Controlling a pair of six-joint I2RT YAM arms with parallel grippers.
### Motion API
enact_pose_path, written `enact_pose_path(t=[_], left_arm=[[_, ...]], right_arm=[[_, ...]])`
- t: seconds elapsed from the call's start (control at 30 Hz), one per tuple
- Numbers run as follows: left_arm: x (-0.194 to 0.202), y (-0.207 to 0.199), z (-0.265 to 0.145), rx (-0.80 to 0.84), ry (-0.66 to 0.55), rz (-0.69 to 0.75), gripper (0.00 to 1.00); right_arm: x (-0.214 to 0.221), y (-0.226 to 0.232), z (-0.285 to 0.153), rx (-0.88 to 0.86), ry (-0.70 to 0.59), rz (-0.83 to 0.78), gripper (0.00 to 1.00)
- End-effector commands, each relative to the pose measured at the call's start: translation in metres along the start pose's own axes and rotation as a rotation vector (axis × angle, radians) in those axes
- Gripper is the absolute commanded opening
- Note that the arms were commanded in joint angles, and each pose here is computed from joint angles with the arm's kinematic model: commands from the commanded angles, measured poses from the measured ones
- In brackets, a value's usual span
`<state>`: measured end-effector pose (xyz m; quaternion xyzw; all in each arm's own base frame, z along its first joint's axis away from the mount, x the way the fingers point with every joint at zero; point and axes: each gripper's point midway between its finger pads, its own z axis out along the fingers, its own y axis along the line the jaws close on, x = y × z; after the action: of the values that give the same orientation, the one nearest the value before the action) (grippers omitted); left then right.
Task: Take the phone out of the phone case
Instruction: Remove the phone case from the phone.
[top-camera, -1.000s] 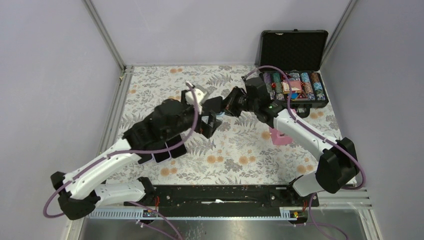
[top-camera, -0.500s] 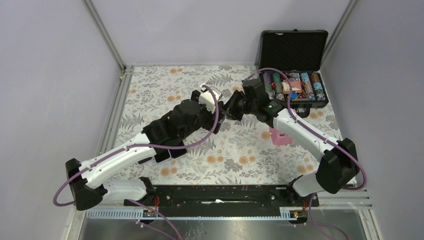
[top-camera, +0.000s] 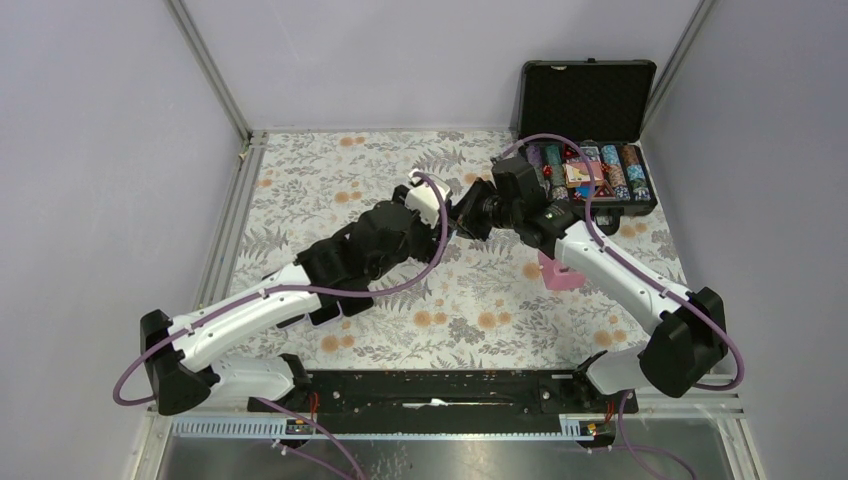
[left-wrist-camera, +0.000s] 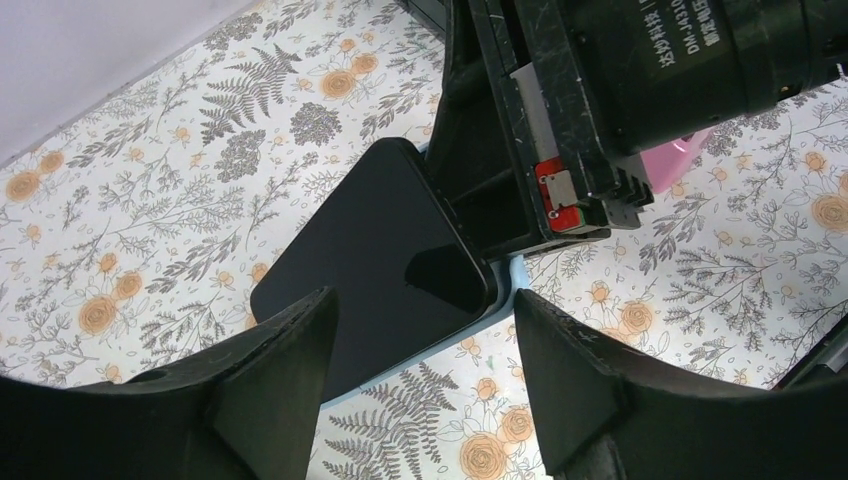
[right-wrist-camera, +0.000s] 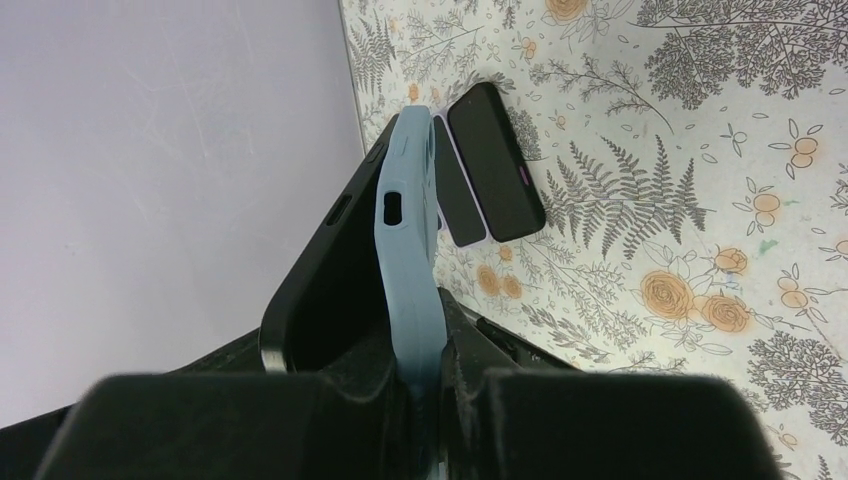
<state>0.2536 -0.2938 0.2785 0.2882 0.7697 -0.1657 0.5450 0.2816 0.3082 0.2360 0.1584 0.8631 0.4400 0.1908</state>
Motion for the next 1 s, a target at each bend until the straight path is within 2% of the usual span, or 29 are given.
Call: enact_pose_path(t=[0.0,0.07,0.27,0.43,0.53,0.7,0.97], left_arm=[[-0.014,0.015,0.001,-0.071,-0.055,0.028,0.66],[-0.017,0.015,-0.001,-0.057,-0.071,0.061,0.62],[-0.020,0.004,-0.007,0.035,-0.073,0.107,0.63],[-0.024,0.001,-0.013,0.102,-0.069,0.079,0.64],[-0.035,0.005,-0.019,0.135,-0.081,0.026,0.71],[-0.037,0.019,-0.024,0.115,-0.078,0.015,0.71],[-0.022,0.007,-0.013,0.174,-0.045,0.039,0.71]], right_arm=[[0.009,0.039,-0.025,-0.136,0.021,-0.008,0.00],[0.009,0.040,-0.027,-0.141,0.023,-0.009,0.00],[0.013,0.042,-0.030,-0.152,0.038,-0.009,0.00],[0.013,0.041,-0.030,-0.153,0.041,-0.009,0.00],[0.014,0.041,-0.028,-0.153,0.045,-0.009,0.00],[0.015,0.041,-0.025,-0.159,0.055,0.008,0.00],[0.016,0.051,-0.024,-0.198,0.079,0.034,0.00]])
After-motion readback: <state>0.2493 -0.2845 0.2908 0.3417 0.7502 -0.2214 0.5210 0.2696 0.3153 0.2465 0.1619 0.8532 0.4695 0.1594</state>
